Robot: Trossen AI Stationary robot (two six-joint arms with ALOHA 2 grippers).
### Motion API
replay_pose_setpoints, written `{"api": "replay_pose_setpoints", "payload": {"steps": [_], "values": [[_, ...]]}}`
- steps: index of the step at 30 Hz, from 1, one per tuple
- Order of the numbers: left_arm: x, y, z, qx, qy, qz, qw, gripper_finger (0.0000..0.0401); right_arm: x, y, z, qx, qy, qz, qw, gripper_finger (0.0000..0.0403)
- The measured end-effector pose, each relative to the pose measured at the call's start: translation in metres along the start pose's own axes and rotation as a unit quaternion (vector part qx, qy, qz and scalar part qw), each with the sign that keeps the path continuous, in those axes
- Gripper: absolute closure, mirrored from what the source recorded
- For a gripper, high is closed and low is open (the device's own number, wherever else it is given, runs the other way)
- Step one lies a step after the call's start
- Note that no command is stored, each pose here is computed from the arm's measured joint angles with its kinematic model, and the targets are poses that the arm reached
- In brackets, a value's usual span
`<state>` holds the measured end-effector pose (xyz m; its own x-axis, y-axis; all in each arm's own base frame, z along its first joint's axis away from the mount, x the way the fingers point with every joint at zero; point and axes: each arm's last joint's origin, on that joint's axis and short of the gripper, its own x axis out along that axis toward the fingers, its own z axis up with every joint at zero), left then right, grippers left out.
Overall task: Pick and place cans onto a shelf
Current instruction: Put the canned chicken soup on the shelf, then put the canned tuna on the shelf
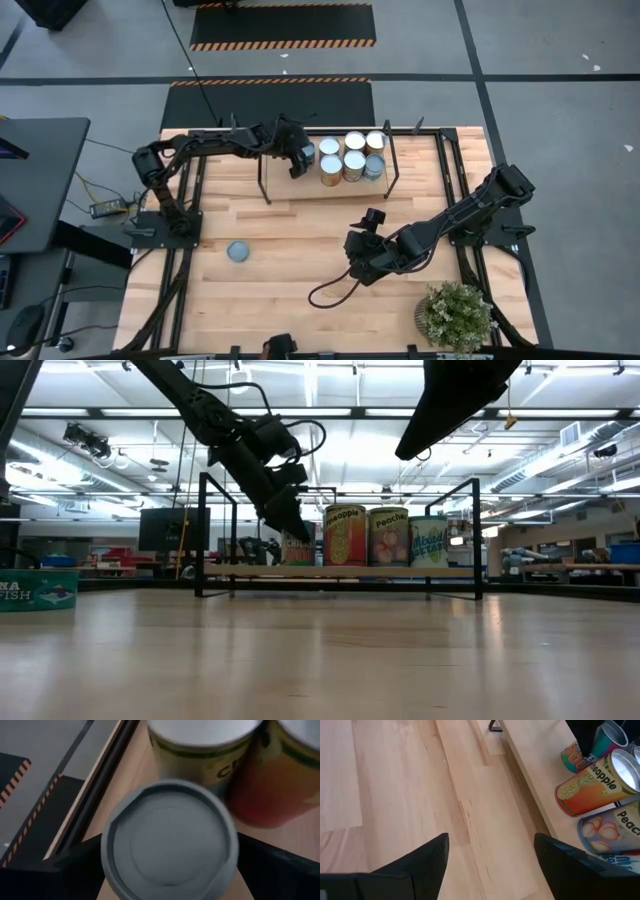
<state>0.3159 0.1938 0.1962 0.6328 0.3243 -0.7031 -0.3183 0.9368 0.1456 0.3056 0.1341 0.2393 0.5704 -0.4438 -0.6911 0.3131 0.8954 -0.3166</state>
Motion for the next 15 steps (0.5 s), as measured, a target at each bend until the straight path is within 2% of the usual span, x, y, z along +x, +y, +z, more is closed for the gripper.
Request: {"api": "replay_pose_setpoints", "payload": {"steps": [10, 15], "values": [[-0.027, -0.006, 0.015, 0.025, -0.033, 0.007, 0.999, 0.0003, 0.000, 0.000, 0.001, 0.001, -0.003, 0.002, 1.000, 0.0103], [-0.055, -0.017, 0.025, 0.056, -0.049, 0.009, 0.997, 0.0003, 0.000, 0.000, 0.001, 0.000, -0.003, 0.002, 1.000, 0.0103]]}}
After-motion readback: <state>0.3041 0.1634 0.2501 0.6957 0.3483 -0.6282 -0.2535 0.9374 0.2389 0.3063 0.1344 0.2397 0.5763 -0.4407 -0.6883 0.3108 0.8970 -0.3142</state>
